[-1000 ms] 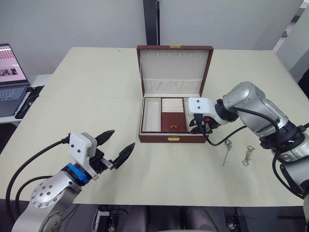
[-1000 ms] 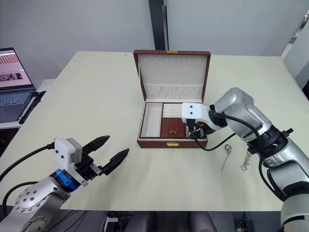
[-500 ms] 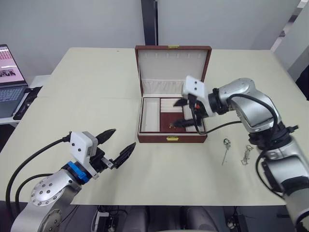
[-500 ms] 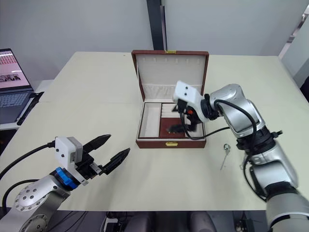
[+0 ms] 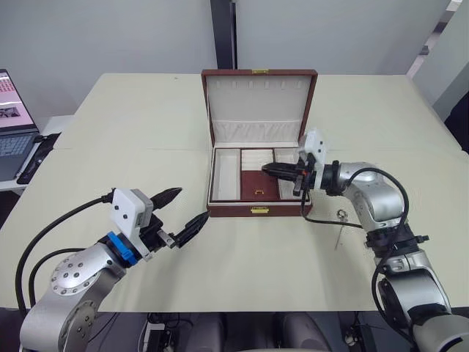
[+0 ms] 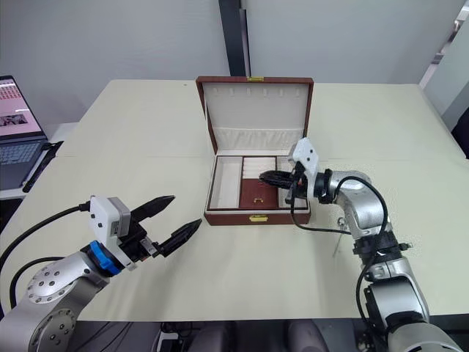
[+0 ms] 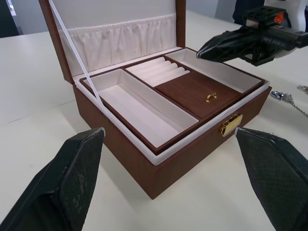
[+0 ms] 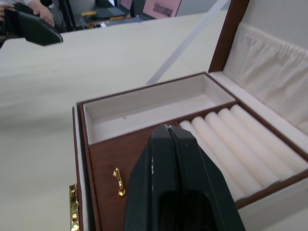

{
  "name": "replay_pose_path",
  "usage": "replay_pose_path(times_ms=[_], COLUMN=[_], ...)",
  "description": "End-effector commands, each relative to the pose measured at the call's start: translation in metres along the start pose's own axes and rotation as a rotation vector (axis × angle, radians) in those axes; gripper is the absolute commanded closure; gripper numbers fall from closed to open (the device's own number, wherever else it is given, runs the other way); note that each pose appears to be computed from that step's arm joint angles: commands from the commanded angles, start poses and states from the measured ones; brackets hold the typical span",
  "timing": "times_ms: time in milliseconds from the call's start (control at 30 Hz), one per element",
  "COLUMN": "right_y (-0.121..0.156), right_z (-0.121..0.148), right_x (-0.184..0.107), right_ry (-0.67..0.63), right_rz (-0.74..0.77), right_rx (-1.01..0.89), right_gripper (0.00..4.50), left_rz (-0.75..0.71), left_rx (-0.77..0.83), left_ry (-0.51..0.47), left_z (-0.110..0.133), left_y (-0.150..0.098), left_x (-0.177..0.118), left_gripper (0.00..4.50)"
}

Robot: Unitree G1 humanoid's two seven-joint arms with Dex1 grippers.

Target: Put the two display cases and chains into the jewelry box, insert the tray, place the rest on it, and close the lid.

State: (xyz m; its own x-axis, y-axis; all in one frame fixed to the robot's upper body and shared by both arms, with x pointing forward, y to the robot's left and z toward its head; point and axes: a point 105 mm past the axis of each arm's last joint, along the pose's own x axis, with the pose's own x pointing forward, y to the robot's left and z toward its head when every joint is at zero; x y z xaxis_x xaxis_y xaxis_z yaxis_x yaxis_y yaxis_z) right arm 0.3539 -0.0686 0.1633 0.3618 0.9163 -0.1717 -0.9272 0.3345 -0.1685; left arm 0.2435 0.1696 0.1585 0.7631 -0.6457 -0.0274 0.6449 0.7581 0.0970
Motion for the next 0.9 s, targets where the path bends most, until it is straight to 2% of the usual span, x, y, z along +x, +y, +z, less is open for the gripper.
replay_pose_path(times_ms=[33,267,367,433,500,600,733,900], right_y=[-0.002,0.000,-0.001,0.000,0.001,-0.003,-0.017,-0.036], right_z=[-0.001,-0.021,-0.018,-0.011,0.008,0.032,0.027,0.009], right_x=[0.000,0.000,0.000,-0.001,-0.003,-0.021,-0.051,-0.103], right_ry=[0.034,0.123,0.102,0.068,-0.033,-0.142,-0.127,-0.059], right_rz=[-0.015,-0.003,-0.009,0.004,0.016,-0.005,-0.100,-0.263], right_rx=[-0.045,-0.039,-0.023,-0.016,0.011,0.004,0.034,0.076], right_gripper=[4.48,4.48,4.48,4.48,4.48,4.48,3.72,2.34], left_rz=[-0.016,-0.020,-0.019,-0.019,-0.016,0.004,0.013,0.045], left_rx=[0.019,0.022,0.022,0.023,0.025,-0.011,-0.033,0.001], left_ry=[-0.009,-0.010,-0.008,-0.007,-0.008,0.003,0.022,0.076], left_z=[0.005,0.005,0.005,0.005,0.006,0.008,0.012,0.008], left_y=[-0.001,-0.001,0.000,0.000,0.002,0.010,0.023,0.049], left_x=[0.000,0.000,-0.001,-0.001,-0.001,0.000,-0.002,-0.012], left_gripper=[0.00,0.00,0.00,0.00,0.00,0.00,0.00,0.00])
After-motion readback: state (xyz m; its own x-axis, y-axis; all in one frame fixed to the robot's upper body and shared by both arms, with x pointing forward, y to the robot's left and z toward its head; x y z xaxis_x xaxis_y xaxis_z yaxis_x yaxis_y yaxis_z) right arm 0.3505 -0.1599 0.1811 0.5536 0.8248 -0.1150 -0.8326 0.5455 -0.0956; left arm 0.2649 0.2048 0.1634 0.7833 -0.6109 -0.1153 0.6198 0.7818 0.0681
